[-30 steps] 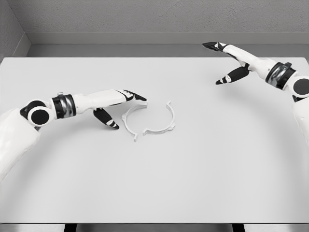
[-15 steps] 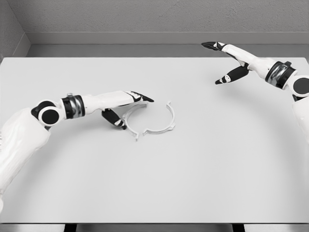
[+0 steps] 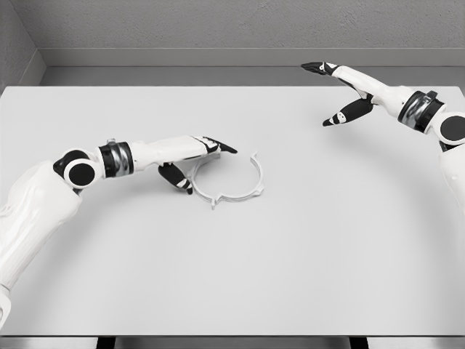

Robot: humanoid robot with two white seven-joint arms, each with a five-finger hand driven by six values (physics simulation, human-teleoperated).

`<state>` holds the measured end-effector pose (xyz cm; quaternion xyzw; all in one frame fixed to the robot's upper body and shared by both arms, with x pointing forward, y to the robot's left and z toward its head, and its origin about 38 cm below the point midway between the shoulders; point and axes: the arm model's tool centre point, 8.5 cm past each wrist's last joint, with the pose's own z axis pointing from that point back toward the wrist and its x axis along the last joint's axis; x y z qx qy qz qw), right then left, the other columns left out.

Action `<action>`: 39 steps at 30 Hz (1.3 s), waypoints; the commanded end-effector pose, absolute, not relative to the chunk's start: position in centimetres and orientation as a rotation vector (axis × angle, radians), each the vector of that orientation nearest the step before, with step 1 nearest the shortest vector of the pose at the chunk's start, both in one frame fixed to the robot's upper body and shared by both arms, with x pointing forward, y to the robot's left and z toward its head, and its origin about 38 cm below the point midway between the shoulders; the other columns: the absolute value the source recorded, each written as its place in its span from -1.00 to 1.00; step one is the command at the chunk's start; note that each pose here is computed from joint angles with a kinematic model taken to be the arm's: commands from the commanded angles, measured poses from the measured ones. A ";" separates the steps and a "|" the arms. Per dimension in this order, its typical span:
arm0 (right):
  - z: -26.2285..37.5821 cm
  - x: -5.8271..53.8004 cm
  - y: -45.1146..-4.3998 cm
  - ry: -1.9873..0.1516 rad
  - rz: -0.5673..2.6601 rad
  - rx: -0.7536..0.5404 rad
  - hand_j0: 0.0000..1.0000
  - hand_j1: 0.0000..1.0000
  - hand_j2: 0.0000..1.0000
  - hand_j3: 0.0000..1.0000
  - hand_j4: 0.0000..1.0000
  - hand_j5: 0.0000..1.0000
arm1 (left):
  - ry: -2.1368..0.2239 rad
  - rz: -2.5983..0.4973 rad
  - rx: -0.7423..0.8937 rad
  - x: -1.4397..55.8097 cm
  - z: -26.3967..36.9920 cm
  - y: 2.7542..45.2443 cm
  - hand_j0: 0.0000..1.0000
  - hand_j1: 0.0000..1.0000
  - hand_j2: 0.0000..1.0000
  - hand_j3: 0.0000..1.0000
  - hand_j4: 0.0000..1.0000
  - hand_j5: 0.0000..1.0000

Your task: Assemble PVC drainage pipe clamps

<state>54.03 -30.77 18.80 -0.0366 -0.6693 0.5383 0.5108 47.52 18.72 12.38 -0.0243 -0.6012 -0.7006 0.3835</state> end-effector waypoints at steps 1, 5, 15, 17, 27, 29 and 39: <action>18.9 54.0 -30.8 -1.617 1.286 -0.085 1.00 1.00 1.00 1.00 1.00 1.00 | -1.537 -1.778 -0.066 47.5 12.4 18.7 1.00 1.00 1.00 1.00 1.00 1.00; 18.9 54.1 -30.8 -1.618 1.286 -0.085 1.00 1.00 1.00 1.00 1.00 1.00 | -1.542 -1.779 -0.058 47.8 12.8 18.7 1.00 1.00 1.00 1.00 1.00 1.00; 19.0 54.0 -30.7 -1.621 1.291 -0.085 1.00 1.00 1.00 1.00 1.00 1.00 | -1.564 -1.701 0.070 49.0 16.5 25.2 1.00 1.00 1.00 1.00 1.00 1.00; 18.6 53.9 -29.4 -1.601 1.349 -0.068 1.00 1.00 1.00 1.00 1.00 1.00 | -1.542 -1.651 0.150 49.2 17.5 29.1 1.00 1.00 1.00 1.00 1.00 1.00; 17.2 54.2 -20.8 -1.622 1.441 0.073 1.00 1.00 1.00 1.00 1.00 1.00 | -1.464 -1.585 0.204 49.6 16.9 33.1 1.00 1.00 1.00 1.00 1.00 1.00; 16.8 54.1 -20.9 -1.605 1.446 0.070 1.00 1.00 1.00 1.00 1.00 1.00 | -1.466 -1.585 0.199 49.7 16.7 32.9 1.00 1.00 1.00 1.00 1.00 1.00; 14.2 53.5 -19.2 -1.541 1.474 0.118 1.00 1.00 1.00 1.00 1.00 1.00 | -1.447 -1.522 0.209 49.8 16.0 34.5 1.00 1.00 1.00 1.00 1.00 1.00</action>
